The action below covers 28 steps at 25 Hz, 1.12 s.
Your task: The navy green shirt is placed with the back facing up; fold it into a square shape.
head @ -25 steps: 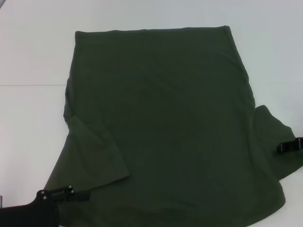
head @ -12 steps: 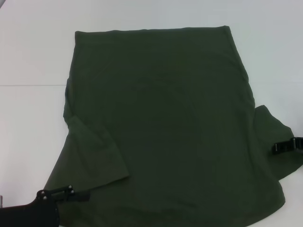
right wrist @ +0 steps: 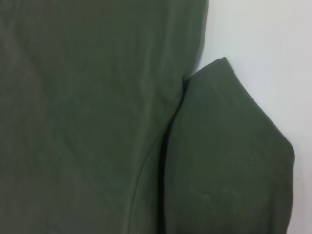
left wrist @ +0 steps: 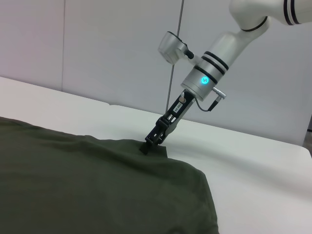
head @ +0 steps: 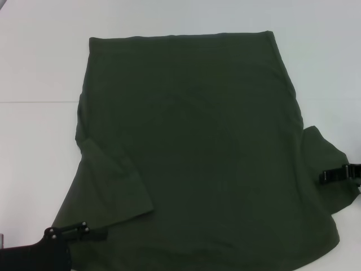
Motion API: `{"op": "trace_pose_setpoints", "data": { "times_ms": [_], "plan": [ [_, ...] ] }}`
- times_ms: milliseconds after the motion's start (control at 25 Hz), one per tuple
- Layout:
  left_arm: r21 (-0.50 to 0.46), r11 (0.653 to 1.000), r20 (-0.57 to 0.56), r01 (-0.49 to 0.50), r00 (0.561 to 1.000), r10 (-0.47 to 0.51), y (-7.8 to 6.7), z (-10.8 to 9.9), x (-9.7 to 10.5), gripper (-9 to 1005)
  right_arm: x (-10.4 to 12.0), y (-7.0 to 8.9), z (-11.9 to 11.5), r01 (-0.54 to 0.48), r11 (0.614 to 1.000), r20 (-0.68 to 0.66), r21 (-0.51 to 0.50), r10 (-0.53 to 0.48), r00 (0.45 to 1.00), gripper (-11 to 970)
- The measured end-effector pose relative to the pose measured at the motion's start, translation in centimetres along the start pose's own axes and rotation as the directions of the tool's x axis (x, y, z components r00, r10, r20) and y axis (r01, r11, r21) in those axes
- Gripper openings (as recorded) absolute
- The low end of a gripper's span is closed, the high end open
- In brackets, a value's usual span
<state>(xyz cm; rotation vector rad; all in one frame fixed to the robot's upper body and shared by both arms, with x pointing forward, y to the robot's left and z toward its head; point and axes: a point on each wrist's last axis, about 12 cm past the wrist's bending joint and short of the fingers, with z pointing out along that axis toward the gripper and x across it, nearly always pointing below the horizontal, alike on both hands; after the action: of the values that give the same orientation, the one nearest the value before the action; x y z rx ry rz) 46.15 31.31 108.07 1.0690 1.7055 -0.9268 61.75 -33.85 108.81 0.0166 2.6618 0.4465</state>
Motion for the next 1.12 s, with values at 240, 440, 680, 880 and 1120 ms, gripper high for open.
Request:
{"op": "trace_pose_setpoints", "data": {
  "times_ms": [240,440,680,880,1120],
  "plan": [
    [0.002,1.000,0.002,0.010,1.000,-0.010,-0.03,-0.01,-0.01,843,0.20,0.08,-0.08,-0.003,0.999,0.000,-0.034,0.003,1.000,895],
    [0.001,1.000,0.003,0.012,1.000,-0.012,-0.07,-0.09,0.02,843,0.28,-0.07,-0.14,-0.009,0.999,-0.001,-0.036,0.009,1.000,879],
    [0.002,1.000,0.004,0.011,1.000,-0.011,-0.03,-0.06,-0.04,843,0.34,-0.07,-0.19,-0.001,0.999,-0.007,-0.035,0.001,1.000,733],
    [0.003,1.000,0.006,0.009,1.000,-0.009,0.02,-0.02,-0.11,843,0.14,-0.04,-0.32,0.011,0.999,-0.004,-0.035,-0.011,1.000,610],
    [0.003,1.000,0.007,0.006,1.000,-0.006,0.10,0.03,-0.20,844,-0.26,-0.19,-0.61,0.018,0.999,0.005,-0.029,-0.018,1.000,479]
  ]
}}
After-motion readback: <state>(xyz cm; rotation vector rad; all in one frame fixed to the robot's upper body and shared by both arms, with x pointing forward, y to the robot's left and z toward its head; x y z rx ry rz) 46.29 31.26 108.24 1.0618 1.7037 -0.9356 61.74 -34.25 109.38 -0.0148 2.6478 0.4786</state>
